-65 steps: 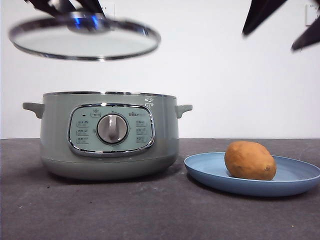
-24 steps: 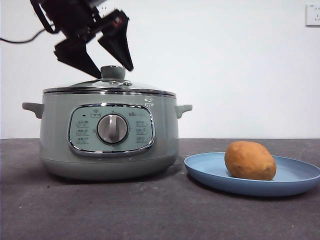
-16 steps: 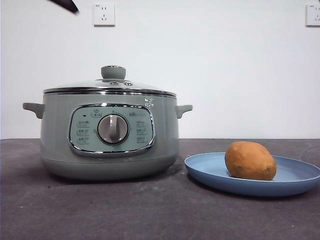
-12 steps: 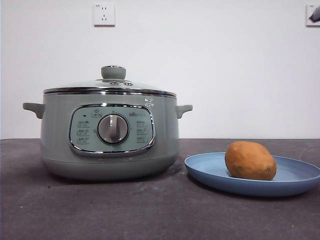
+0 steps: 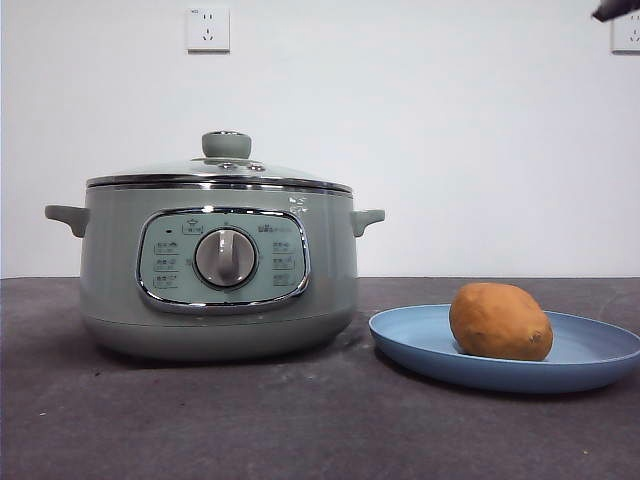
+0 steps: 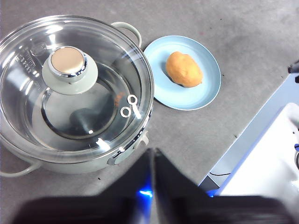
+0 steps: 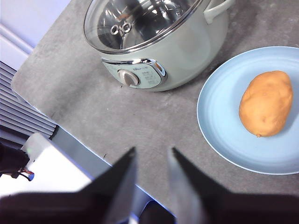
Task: Take the potato out from the steamer,put the potato on the plate,close the lid
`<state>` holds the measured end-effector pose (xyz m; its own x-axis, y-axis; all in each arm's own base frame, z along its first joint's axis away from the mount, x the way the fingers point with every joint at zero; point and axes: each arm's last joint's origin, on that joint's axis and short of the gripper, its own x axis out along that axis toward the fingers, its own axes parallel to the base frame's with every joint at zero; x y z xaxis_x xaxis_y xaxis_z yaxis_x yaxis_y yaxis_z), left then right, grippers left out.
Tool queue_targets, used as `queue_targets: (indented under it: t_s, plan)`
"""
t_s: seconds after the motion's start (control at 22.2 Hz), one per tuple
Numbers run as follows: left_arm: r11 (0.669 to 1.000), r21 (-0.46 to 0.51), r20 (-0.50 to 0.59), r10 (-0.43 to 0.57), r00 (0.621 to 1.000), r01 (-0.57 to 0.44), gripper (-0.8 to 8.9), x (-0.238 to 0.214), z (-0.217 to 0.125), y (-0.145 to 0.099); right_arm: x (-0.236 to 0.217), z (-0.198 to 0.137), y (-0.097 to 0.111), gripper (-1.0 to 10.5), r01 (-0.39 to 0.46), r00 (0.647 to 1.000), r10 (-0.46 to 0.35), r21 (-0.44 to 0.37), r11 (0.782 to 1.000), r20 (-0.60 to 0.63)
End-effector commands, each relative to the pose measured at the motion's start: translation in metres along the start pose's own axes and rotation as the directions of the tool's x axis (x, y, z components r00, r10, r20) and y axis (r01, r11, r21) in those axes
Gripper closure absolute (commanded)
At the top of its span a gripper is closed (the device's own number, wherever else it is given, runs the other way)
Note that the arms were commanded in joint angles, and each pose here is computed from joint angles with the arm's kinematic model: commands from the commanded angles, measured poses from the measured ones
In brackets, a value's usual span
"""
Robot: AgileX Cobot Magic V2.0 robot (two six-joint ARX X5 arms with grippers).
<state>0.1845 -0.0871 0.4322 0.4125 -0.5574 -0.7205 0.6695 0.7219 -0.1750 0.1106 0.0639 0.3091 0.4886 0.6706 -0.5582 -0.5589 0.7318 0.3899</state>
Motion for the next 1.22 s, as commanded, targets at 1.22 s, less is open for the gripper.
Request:
queue_targets:
  t_s: [1.22]
  plan:
    - [0.79,-0.154,0.698,0.512,0.5,-0.594,8.18,-0.03,-0.12,0.022,-0.001,0.001,0.001,9.5,0.001,1.0,-0.001,0.0,1.0,0.003]
